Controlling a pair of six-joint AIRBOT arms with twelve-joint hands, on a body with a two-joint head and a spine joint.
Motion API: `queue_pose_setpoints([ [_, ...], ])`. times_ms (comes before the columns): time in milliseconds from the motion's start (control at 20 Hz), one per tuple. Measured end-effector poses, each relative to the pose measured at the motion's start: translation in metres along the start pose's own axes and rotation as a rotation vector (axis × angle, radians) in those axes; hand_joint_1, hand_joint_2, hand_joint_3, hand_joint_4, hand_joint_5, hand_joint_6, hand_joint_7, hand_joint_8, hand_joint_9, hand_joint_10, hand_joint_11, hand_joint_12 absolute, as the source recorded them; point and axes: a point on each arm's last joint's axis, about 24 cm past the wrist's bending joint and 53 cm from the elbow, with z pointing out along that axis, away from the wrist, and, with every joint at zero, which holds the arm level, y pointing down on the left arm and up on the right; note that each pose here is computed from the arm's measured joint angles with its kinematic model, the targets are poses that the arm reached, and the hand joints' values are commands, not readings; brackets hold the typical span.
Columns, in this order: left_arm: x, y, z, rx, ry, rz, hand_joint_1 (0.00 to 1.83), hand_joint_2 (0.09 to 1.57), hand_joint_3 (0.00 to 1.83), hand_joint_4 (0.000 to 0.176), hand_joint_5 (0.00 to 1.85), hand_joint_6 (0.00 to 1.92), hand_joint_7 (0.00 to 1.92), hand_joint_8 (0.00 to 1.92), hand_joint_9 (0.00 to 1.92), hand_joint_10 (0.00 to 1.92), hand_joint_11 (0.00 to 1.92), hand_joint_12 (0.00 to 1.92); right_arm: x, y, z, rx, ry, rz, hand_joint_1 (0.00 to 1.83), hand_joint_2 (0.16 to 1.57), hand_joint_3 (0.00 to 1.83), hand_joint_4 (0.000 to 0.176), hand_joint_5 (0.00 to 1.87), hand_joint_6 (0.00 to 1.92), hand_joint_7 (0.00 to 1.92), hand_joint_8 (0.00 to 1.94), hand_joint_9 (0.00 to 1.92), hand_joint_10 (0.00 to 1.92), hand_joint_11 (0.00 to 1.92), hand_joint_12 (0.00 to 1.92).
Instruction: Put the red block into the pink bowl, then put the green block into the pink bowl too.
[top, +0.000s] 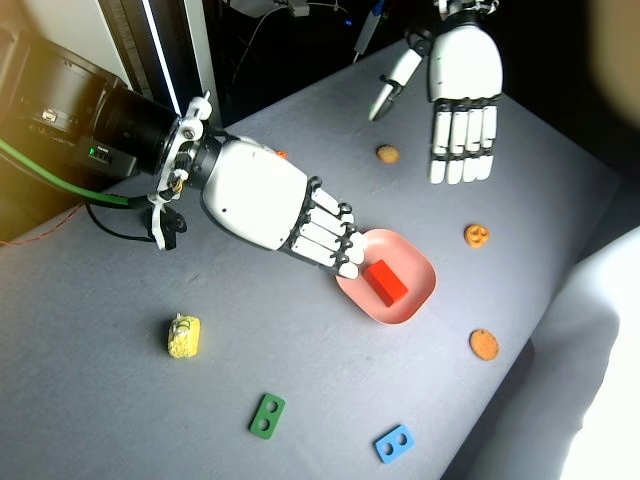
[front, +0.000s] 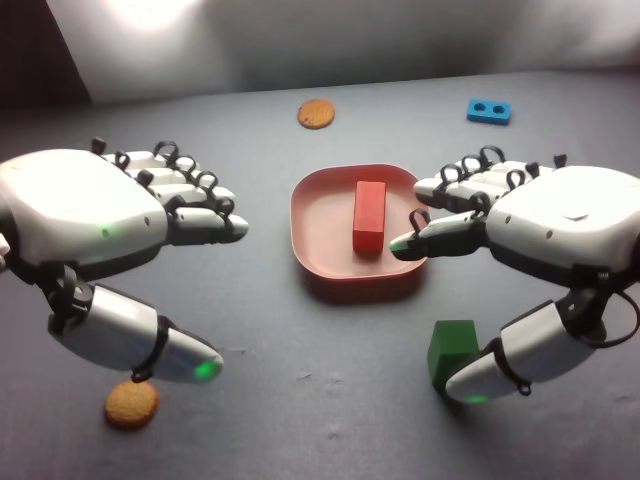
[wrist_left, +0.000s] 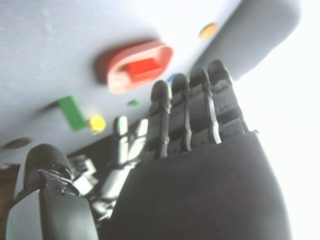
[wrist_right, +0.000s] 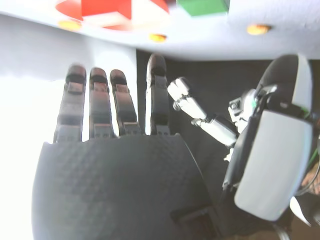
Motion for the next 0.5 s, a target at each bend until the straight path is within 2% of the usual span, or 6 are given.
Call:
queue_pose_setpoints([
  [150,0.004,-0.005,0.000,0.025,0.019,0.025,0.23,0.98,0.00,0.000,0.33,0.01,0.15,0.01,0.08,0.01,0.03,0.08,-0.003,-0.010,0.000,0.037,-0.013,0.067,0.83,0.73,0.01,0.176,0.65,0.02,0.00,0.00,0.00,0.00,0.00,0.00],
  [250,0.004,-0.011,0.000,0.045,0.023,0.043,0.22,0.99,0.00,0.000,0.32,0.00,0.16,0.01,0.09,0.01,0.04,0.09,-0.002,-0.013,-0.001,0.048,-0.014,0.077,0.91,0.69,0.00,0.176,0.72,0.03,0.00,0.00,0.00,0.00,0.00,0.00],
  [300,0.001,-0.014,0.000,0.054,0.017,0.049,0.22,0.99,0.00,0.000,0.32,0.00,0.16,0.01,0.09,0.01,0.04,0.09,0.000,-0.015,-0.001,0.054,-0.008,0.087,0.91,0.69,0.00,0.176,0.72,0.03,0.00,0.00,0.00,0.00,0.00,0.00],
  [400,-0.006,-0.016,0.000,0.064,0.002,0.066,0.18,1.00,0.01,0.000,0.32,0.00,0.15,0.00,0.08,0.00,0.02,0.10,0.002,-0.014,0.000,0.052,-0.003,0.090,1.04,0.71,0.00,0.175,0.72,0.02,0.01,0.01,0.00,0.00,0.00,0.00],
  [450,-0.008,-0.016,0.001,0.063,-0.002,0.066,0.22,1.00,0.00,0.000,0.36,0.00,0.18,0.00,0.10,0.00,0.00,0.16,0.002,-0.014,0.000,0.052,-0.004,0.088,1.04,0.73,0.01,0.176,0.71,0.02,0.00,0.00,0.00,0.00,0.00,0.00],
  [500,-0.009,-0.013,0.001,0.056,-0.003,0.058,0.20,1.01,0.00,0.000,0.35,0.00,0.17,0.00,0.09,0.00,0.00,0.10,0.003,-0.013,0.001,0.050,-0.003,0.090,1.04,0.75,0.02,0.176,0.71,0.02,0.00,0.00,0.00,0.00,0.00,0.00],
])
